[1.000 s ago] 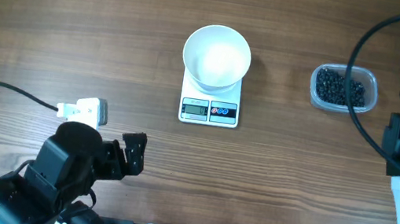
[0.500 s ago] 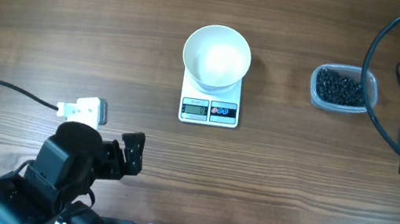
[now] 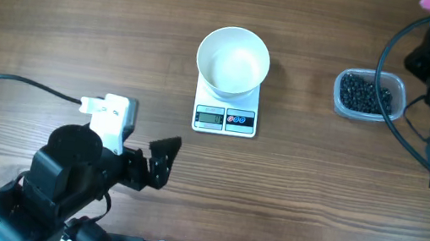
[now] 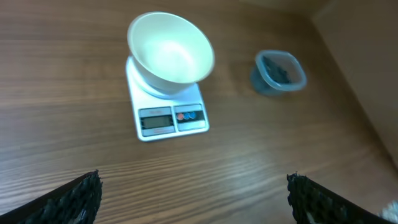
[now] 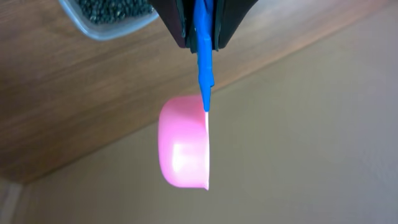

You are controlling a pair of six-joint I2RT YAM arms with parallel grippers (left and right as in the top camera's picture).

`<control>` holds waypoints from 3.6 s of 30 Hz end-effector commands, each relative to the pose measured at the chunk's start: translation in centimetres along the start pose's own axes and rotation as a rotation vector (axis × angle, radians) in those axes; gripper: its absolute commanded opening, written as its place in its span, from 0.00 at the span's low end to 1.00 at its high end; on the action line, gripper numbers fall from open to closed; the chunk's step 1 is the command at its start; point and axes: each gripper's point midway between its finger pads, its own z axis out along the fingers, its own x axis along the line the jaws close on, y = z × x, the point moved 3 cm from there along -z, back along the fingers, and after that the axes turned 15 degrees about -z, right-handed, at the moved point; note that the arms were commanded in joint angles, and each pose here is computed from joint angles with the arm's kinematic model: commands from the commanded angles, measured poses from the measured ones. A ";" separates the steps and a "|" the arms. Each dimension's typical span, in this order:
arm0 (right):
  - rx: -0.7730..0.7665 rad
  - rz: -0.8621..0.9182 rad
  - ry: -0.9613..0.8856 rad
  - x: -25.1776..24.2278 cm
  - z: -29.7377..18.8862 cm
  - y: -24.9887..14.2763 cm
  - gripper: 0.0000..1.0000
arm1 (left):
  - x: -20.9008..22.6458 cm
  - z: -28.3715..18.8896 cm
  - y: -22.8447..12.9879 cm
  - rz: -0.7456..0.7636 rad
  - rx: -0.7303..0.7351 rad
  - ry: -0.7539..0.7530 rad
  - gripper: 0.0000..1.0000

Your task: Scoop item into bowl and weigh 150g on scale

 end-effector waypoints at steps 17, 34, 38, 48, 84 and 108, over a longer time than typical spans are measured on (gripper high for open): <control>-0.203 -0.180 0.046 1.2 1.2 4.4 0.04 | 2.1 5.0 -1.7 0.057 0.200 0.175 1.00; -0.547 -0.141 0.013 1.3 -1.8 11.3 0.04 | 3.1 7.8 -2.6 0.051 0.294 0.251 1.00; -0.701 -0.038 -0.167 -1.2 -3.9 13.9 0.04 | 3.1 7.9 -2.6 0.051 0.299 0.255 1.00; -0.741 0.010 0.065 1.6 -4.5 14.6 0.04 | 3.1 7.9 -2.6 0.051 0.299 0.255 1.00; 0.194 0.132 0.607 7.5 -15.0 -4.4 0.04 | 1.6 7.9 -3.9 -0.107 0.381 0.174 1.00; 0.368 0.079 0.510 6.2 -11.2 -7.5 0.04 | -0.1 13.2 -0.2 0.031 0.219 0.487 1.00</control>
